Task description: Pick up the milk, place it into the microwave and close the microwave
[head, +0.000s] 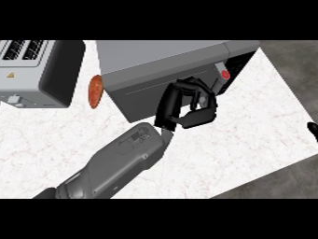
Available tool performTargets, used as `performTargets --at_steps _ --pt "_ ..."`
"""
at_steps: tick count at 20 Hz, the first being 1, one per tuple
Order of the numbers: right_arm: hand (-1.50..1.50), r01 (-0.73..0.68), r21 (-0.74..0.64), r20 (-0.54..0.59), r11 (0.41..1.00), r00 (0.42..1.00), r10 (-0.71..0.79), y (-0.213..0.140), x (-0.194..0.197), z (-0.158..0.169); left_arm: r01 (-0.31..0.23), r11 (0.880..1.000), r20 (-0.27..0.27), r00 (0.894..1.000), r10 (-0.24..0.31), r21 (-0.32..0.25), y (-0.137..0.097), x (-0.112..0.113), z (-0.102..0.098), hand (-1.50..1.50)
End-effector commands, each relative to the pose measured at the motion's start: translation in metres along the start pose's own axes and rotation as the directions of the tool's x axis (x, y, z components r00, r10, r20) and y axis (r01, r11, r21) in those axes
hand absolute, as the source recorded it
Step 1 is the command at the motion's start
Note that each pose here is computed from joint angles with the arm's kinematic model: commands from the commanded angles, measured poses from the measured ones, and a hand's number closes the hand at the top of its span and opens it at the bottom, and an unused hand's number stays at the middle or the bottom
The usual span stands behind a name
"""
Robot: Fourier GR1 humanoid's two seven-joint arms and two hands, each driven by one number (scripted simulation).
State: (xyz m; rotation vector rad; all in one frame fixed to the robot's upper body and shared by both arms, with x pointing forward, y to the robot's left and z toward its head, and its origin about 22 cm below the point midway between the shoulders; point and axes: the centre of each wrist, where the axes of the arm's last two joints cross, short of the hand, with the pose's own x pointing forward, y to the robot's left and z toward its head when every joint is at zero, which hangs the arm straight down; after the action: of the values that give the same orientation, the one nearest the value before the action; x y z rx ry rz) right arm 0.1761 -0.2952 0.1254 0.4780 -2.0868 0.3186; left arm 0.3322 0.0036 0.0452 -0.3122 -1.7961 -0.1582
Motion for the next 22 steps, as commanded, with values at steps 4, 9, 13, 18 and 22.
performTargets --at_steps 4,9,13,18,22 --pt "-1.50 0.003 0.030 0.014 1.000 1.000 -0.004 -0.003 0.010 -0.007 -0.007 0.999 0.033 0.999 0.006 0.037 0.007 0.006 -0.020 1.50" --pt "-1.50 0.009 0.037 0.019 0.999 1.000 -0.009 -0.004 0.013 -0.010 -0.019 0.999 0.037 0.999 0.017 0.051 0.008 0.004 -0.021 1.50" --pt "-1.50 0.014 0.030 0.013 0.999 1.000 -0.014 -0.008 0.016 -0.010 -0.032 0.998 0.041 0.999 0.030 0.059 0.011 -0.001 -0.018 1.50" --pt "-1.50 0.018 0.041 0.026 0.999 0.999 -0.019 -0.008 0.019 -0.014 -0.021 0.998 0.071 0.997 0.016 0.062 0.009 0.001 -0.021 1.50" --pt "-1.50 0.009 0.041 0.029 0.999 1.000 -0.011 -0.011 0.024 -0.017 -0.023 0.998 0.076 0.997 0.018 0.063 0.009 -0.001 -0.020 1.50"
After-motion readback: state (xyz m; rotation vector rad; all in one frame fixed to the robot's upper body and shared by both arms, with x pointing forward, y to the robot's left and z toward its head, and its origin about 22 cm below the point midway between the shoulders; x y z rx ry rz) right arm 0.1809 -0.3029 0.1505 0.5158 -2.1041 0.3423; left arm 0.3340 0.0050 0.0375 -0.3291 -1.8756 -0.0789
